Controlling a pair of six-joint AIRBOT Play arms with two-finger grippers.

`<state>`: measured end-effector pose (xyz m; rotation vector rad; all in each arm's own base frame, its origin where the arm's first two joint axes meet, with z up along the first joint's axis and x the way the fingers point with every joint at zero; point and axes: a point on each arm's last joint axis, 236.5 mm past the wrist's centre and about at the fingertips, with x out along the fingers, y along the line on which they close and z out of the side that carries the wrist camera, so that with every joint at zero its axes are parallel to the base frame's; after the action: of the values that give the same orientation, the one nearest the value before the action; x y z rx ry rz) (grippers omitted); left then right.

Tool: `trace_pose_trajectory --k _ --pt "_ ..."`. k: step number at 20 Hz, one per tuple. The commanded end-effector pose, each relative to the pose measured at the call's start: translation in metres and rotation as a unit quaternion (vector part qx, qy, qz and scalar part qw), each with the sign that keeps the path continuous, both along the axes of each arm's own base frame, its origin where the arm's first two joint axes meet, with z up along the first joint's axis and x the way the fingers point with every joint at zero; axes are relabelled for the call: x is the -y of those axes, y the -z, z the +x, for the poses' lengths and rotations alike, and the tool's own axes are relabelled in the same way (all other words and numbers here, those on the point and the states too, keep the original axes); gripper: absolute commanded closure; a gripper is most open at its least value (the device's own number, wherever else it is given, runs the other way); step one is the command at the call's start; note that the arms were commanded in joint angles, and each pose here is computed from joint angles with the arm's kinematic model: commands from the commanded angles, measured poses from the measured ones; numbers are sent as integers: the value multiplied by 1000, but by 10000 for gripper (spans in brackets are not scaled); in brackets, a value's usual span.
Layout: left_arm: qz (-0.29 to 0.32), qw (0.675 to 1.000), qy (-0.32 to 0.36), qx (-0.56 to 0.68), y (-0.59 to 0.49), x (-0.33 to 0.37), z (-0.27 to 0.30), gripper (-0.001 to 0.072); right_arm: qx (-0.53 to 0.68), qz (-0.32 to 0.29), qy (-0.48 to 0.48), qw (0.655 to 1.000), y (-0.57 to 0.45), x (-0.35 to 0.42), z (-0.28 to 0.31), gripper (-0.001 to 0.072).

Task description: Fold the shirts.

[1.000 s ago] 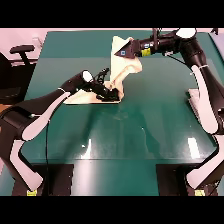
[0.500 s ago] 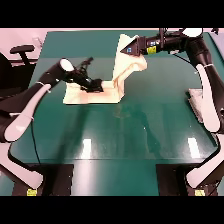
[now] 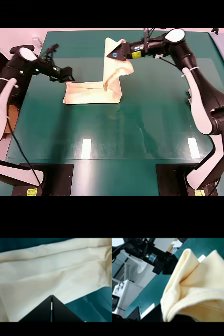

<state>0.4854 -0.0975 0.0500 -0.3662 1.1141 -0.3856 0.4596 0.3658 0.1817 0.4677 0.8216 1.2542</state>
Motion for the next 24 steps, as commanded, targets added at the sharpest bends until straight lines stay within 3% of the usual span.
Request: trace_pose_trajectory --k 1,9,14,20,22,24 --pt "9 999 -26 35 -33 -34 -2 679 -19 4 2 1000 22 -36 -2 695" --pt "26 997 -29 73 -67 -48 -11 679 -49 0 40 998 90 -101 7 694" --pt "26 997 -25 67 -66 -47 -13 679 -108 47 47 992 99 -112 11 694" --pt "26 997 -23 67 -66 -46 -14 679 -117 60 48 990 95 -115 10 685" --pt "26 997 -23 67 -66 -46 -14 679 -126 70 41 989 90 -117 7 331" --pt "27 997 -22 68 -66 -46 -14 679 -138 92 25 986 79 -119 -1 291"
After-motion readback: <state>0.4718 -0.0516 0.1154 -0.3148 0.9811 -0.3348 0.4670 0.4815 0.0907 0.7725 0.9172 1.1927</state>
